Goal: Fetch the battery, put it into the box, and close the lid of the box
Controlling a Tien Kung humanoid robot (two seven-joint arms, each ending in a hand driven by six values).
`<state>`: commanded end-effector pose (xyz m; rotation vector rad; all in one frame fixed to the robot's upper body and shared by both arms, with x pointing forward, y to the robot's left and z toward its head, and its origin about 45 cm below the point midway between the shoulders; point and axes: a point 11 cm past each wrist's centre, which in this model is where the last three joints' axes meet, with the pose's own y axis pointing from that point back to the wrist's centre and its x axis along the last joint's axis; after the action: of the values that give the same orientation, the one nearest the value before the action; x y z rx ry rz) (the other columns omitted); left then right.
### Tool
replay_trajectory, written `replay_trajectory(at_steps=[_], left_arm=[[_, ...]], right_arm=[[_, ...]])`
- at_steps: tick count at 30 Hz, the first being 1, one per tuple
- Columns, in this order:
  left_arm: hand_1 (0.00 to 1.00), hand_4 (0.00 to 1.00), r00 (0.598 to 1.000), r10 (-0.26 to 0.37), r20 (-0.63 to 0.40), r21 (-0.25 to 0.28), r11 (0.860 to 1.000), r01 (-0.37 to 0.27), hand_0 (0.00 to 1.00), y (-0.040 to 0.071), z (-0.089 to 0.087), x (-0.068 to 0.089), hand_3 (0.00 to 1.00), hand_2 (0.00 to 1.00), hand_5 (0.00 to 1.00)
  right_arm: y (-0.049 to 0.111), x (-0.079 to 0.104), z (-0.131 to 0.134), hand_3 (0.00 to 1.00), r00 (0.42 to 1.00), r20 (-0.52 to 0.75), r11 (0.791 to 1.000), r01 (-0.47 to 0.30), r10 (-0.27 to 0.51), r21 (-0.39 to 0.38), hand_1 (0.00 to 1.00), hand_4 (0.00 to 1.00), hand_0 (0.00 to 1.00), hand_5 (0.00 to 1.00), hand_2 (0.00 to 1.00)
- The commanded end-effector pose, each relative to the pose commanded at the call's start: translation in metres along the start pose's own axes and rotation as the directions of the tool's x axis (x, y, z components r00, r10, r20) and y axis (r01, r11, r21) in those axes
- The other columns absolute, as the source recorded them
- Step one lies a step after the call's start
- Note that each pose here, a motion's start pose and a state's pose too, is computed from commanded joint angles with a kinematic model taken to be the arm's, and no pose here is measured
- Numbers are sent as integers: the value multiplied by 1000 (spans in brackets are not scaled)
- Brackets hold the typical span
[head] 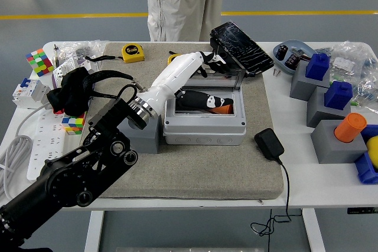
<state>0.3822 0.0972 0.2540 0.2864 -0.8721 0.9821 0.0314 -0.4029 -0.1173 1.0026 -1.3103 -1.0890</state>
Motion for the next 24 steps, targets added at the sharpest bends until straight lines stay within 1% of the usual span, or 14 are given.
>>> replay_trajectory(at_steps=[1,3,6,7,12,13,18,19,24], left_arm=[[876,998,1000,-1,12,14,1000,1,849,-2,-3,2,823,848,485],[876,998,999,-11,30,50,999,9,849,-5,-11,5,823,848,485],[876,998,998,-23,56,82,996,18,849,-6,-19,6,823,848,485],[889,998,998,-30,63,98,995,24,859,-6,-23,5,839,855,499],[889,998,994,-75,82,161,985,61,859,-1,-36,-3,839,855,499],[875,998,993,-86,84,171,983,71,840,1,-37,-4,832,836,506],[875,998,990,-115,80,179,979,99,840,6,-34,-10,832,836,506],[815,998,989,-122,79,183,977,106,794,7,-33,-11,807,788,520],[815,998,985,-157,78,211,968,137,794,12,-29,-15,807,788,520]], right_arm=[[0,0,-1,610,1000,-1,1000,0,0,2,666,996,642,602,675],[0,0,-2,610,1000,0,1000,1,-1,5,666,996,642,602,675],[0,-1,-3,610,1000,0,1000,2,-2,6,666,996,642,602,675],[0,0,-2,610,1000,1,1000,1,-1,5,666,995,642,601,675],[0,1,-1,610,1000,2,1000,-2,2,1,666,995,642,601,675],[0,1,-1,610,1000,2,1000,-2,2,1,666,995,643,601,675],[0,1,0,610,1000,0,1000,-1,1,1,666,995,643,601,675],[0,1,0,610,1000,0,1000,-1,1,1,666,995,643,601,675],[0,0,0,610,1000,-2,1000,0,0,2,666,995,643,601,675]])
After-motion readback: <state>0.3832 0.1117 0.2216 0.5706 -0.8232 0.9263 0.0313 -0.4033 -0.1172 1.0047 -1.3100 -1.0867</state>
